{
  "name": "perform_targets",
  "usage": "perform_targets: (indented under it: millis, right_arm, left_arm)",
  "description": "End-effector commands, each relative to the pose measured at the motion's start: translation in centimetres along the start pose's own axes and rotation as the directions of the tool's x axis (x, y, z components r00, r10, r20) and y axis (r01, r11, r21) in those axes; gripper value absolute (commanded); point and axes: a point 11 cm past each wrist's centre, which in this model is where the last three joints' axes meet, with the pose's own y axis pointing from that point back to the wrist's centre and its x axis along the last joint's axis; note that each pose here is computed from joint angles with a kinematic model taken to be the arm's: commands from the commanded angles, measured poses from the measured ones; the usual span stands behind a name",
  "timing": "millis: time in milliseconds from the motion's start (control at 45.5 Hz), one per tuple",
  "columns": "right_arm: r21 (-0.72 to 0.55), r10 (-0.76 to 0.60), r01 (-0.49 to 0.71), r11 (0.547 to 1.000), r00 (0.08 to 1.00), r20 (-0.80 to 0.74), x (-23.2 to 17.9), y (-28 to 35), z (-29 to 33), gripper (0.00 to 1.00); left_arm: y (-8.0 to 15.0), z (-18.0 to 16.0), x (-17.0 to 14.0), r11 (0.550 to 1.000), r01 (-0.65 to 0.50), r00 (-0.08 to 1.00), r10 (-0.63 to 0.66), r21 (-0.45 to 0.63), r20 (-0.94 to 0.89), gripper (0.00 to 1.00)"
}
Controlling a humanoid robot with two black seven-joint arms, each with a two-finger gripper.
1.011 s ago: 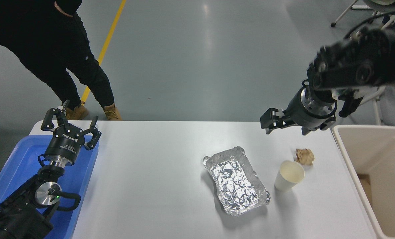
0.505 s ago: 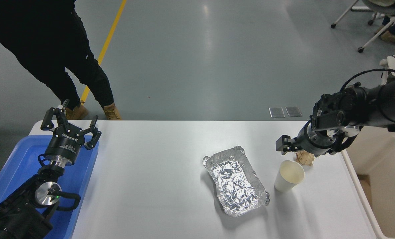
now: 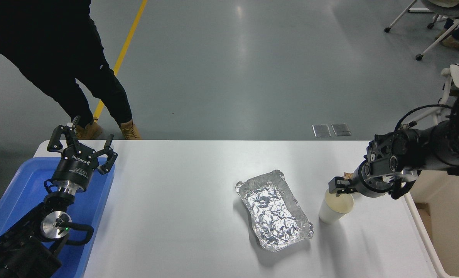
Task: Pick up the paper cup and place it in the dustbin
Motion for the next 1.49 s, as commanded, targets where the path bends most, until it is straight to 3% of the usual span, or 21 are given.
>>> perform_targets:
  millis: [0, 154, 418, 484, 791, 967, 1473]
  right_arm:
    - [-0.003, 0.009, -0.009, 1.000, 1.000, 0.003, -1.0, -1.2, 0.2, 0.86]
    - [-0.002, 0.027, -0.027, 1.000, 1.000, 0.013, -1.2, -1.6, 0.2, 0.67]
    - [0.029, 0.016, -0.018, 0.999, 0.998, 0.066, -1.5, -1.5, 0.0, 0.09]
    - [0.050, 0.015, -0.019, 0.999, 0.997, 0.082, -1.5, -1.4, -0.4, 0.00]
    - [0.096, 0.044, -0.057, 0.994, 0.990, 0.133, 0.0, -0.5, -0.9, 0.00]
    - [0.109, 0.120, -0.144, 0.984, 0.973, 0.199, 3.9, 2.8, 0.5, 0.00]
    - [0.220, 0.264, -0.340, 0.914, 0.912, 0.315, 11.6, 20.6, 3.8, 0.00]
  left_arm:
    - [0.0, 0.0, 0.0, 1.000, 0.000, 1.000, 0.000, 0.000, -0.001, 0.98]
    - [0.0, 0.0, 0.0, 1.000, 0.000, 1.000, 0.000, 0.000, -0.001, 0.98]
    - [0.0, 0.0, 0.0, 1.000, 0.000, 1.000, 0.000, 0.000, -0.001, 0.98]
    - [0.0, 0.0, 0.0, 1.000, 0.000, 1.000, 0.000, 0.001, 0.000, 0.98]
    - [0.0, 0.0, 0.0, 1.000, 0.000, 1.000, 0.000, 0.001, 0.000, 0.98]
    - [0.0, 0.0, 0.0, 1.000, 0.000, 1.000, 0.000, 0.001, 0.000, 0.98]
    - [0.0, 0.1, 0.0, 1.000, 0.000, 1.000, 0.000, 0.000, 0.001, 0.98]
